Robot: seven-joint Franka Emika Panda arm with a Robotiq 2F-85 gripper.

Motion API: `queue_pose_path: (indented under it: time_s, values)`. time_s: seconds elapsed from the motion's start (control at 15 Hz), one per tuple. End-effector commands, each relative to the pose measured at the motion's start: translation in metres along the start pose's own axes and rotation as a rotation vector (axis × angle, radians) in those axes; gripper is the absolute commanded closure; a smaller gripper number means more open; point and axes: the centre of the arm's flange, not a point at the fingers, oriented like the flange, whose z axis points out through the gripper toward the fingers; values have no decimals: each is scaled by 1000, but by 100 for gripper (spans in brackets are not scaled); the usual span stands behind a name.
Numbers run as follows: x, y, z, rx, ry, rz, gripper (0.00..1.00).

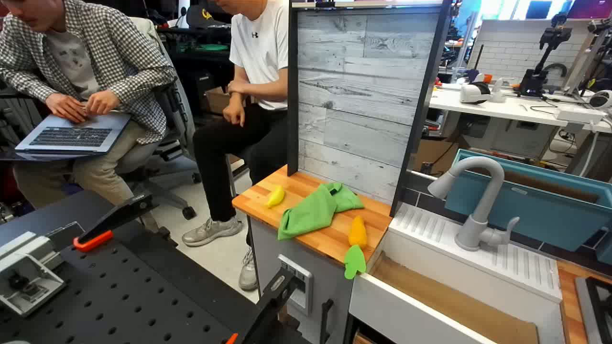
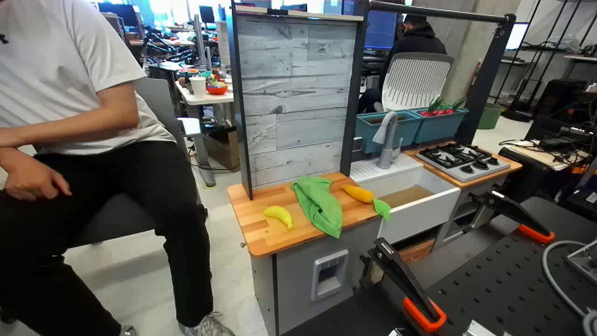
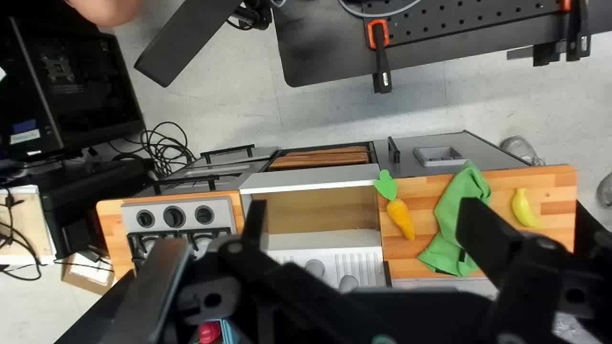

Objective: Move the green towel to the left

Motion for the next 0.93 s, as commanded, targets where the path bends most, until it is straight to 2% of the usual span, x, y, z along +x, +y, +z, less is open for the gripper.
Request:
queue_pose_path:
  time_s: [0.0,0.4,0.87]
  values:
    - [0,0,0,0,1,0,0]
    - [9,-10,7,14,9,16,0]
    - [65,-65,65,101,50,76,0]
